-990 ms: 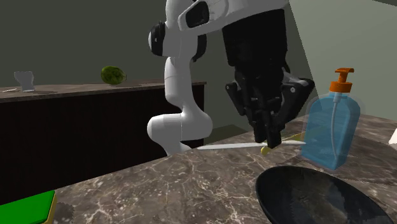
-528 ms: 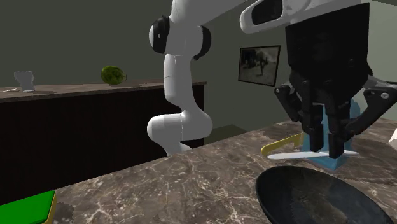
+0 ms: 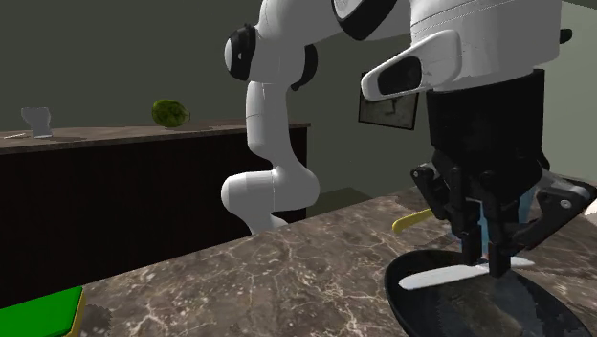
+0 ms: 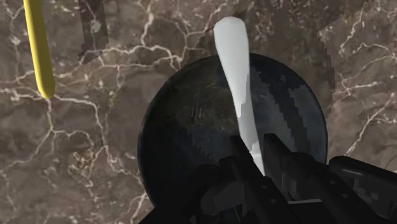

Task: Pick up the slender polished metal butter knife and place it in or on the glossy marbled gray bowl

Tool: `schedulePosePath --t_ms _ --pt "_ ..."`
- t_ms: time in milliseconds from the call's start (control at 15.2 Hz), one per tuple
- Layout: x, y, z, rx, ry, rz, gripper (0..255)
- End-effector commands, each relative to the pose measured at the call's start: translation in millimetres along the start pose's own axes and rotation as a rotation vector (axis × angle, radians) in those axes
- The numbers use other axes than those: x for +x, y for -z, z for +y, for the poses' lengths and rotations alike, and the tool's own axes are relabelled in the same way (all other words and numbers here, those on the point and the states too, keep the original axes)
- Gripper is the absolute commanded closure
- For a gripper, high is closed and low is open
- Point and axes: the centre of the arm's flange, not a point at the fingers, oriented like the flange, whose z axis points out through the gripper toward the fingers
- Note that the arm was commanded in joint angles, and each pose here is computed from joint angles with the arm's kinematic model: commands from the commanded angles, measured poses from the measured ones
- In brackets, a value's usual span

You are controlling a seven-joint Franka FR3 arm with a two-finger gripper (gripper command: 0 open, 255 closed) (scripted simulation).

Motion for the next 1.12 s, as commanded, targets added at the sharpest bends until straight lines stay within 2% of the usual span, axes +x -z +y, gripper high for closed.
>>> schedulePosePath --t_ms 0,264,792,858,1056 --pt "1.7 -10.8 0.7 0.0 0.0 0.0 255" --pt "6.4 -32.6 3.4 0.0 0.0 0.0 255" --pt "6.4 -32.6 3.4 0.0 0.0 0.0 255" --pt "6.2 -32.5 4.0 0.0 0.0 0.0 0" --pt "5.7 -31.8 4.8 0.0 0.0 0.0 0"
